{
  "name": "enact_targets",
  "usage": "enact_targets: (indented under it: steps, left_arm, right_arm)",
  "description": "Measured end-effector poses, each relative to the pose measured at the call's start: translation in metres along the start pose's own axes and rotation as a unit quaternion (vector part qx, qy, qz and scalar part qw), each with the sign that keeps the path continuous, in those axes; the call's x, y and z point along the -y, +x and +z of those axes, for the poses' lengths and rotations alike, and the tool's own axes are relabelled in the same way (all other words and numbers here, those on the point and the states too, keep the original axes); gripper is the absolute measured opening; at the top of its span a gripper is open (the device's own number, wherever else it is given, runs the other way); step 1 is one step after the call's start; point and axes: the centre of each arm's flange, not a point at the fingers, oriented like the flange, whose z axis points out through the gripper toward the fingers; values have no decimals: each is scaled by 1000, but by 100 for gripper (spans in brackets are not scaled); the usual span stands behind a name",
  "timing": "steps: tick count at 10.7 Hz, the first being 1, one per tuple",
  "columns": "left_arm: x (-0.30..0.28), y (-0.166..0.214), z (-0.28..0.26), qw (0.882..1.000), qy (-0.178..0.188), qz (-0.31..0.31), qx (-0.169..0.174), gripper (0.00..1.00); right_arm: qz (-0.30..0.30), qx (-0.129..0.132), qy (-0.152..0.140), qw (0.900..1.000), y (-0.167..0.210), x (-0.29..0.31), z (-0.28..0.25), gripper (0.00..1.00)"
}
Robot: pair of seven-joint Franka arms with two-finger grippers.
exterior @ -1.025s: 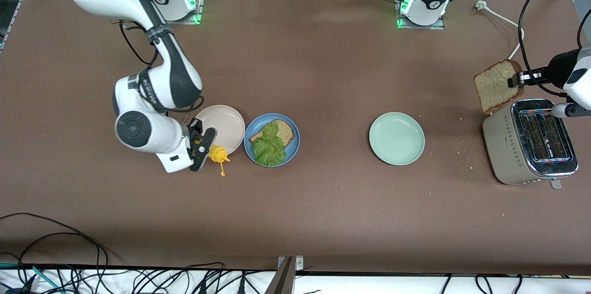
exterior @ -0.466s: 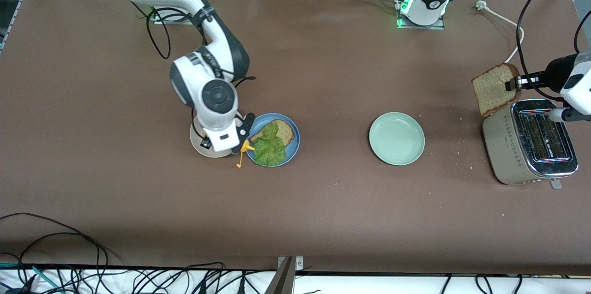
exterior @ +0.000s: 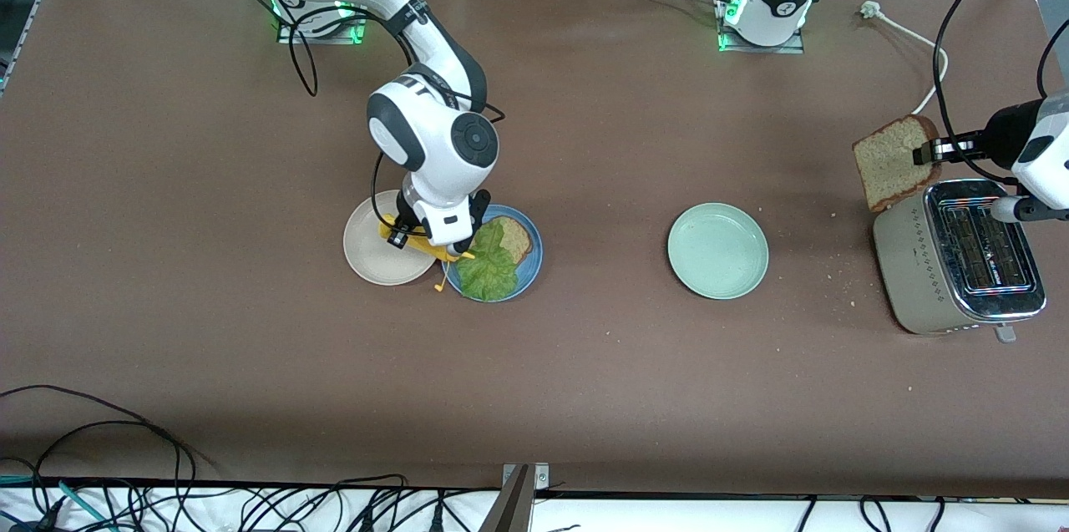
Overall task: Make sandwich in blue plate with both arms
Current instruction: 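Tilt the yellow mustard bottle over the bread on the blue plate with the right gripper, then move the mustard back with the right gripper while the left gripper carries the bread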
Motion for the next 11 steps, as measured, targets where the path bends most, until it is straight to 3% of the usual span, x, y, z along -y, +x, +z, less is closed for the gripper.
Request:
enact_targets:
  steps: [5,11]
  left_arm:
    - [0,0,0,1000,0,0,0,9]
    - [0,0,0,1000,0,0,0,9]
  right_arm:
    - [0,32,-46,998,-1,11,23,15]
    - [-2,35,-85,996,5,39,52,15]
